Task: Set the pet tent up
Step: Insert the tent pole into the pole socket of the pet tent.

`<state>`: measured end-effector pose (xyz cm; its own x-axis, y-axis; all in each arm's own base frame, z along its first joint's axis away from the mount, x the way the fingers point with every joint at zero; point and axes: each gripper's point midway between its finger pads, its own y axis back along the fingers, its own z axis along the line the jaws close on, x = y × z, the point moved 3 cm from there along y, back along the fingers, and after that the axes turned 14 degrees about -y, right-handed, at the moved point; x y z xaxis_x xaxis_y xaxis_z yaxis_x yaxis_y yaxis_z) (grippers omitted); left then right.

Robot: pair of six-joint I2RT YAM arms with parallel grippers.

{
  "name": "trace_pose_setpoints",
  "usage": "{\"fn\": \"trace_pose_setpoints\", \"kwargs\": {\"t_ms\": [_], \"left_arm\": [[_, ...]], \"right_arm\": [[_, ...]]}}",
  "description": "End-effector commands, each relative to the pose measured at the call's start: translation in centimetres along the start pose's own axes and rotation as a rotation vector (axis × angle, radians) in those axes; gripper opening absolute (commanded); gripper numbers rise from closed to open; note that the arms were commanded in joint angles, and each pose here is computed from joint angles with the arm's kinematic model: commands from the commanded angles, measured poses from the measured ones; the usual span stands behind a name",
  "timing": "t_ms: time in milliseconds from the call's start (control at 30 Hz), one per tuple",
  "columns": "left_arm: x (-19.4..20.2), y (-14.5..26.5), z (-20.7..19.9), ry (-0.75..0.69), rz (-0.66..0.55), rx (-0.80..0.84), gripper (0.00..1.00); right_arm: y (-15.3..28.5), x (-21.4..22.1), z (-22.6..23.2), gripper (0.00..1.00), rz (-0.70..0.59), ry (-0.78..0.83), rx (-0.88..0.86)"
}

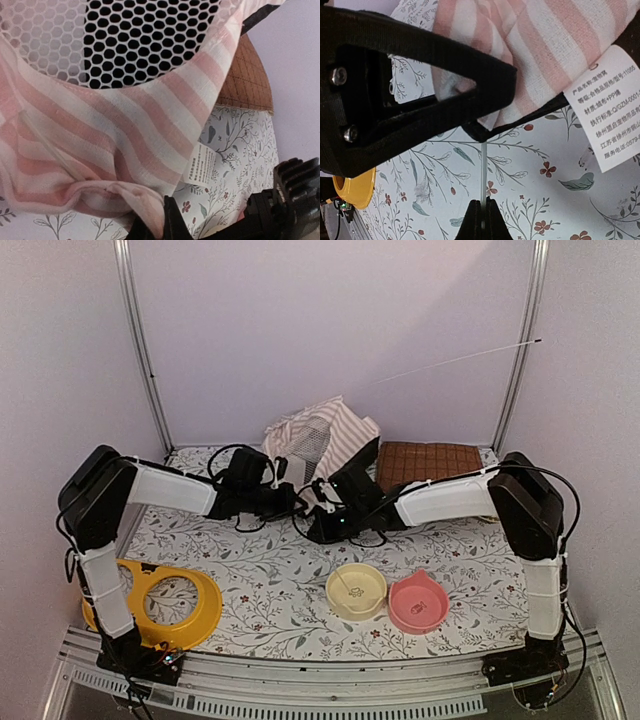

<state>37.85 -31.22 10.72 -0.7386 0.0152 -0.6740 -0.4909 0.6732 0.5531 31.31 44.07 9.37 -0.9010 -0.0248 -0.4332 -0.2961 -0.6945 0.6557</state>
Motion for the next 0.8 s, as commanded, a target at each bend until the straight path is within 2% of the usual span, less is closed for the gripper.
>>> {"fn": "trace_pose_setpoints", "kwargs": {"t_ms": [0,233,467,567,767], "left_arm": [[3.5,-3.1,2.0,-0.047,0.123,-0.063,0.00],[4.0,-3.2,2.1,-0.048,0.126,-0.063,0.00],[4.5,-3.3,2.5,-0.045,0.138,-0.065,0.00],[4.7,-3.2,2.5,-0.045,0.139,-0.063,0.00],[4.6,-3.1,2.4,-0.043,0.133,-0.055,0.00]], "right_arm": [[0.4,0.1,5.9,0.00,0.035,0.044,-0.206],[1.2,0.2,5.3,0.00,0.020,0.048,-0.177],[2.0,-0.1,5.7,0.17,0.041,0.058,-0.147],[2.7,0.0,5.6,0.29,0.053,0.059,-0.122],[5.3,0.6,4.7,0.42,0.076,0.060,-0.038]]}}
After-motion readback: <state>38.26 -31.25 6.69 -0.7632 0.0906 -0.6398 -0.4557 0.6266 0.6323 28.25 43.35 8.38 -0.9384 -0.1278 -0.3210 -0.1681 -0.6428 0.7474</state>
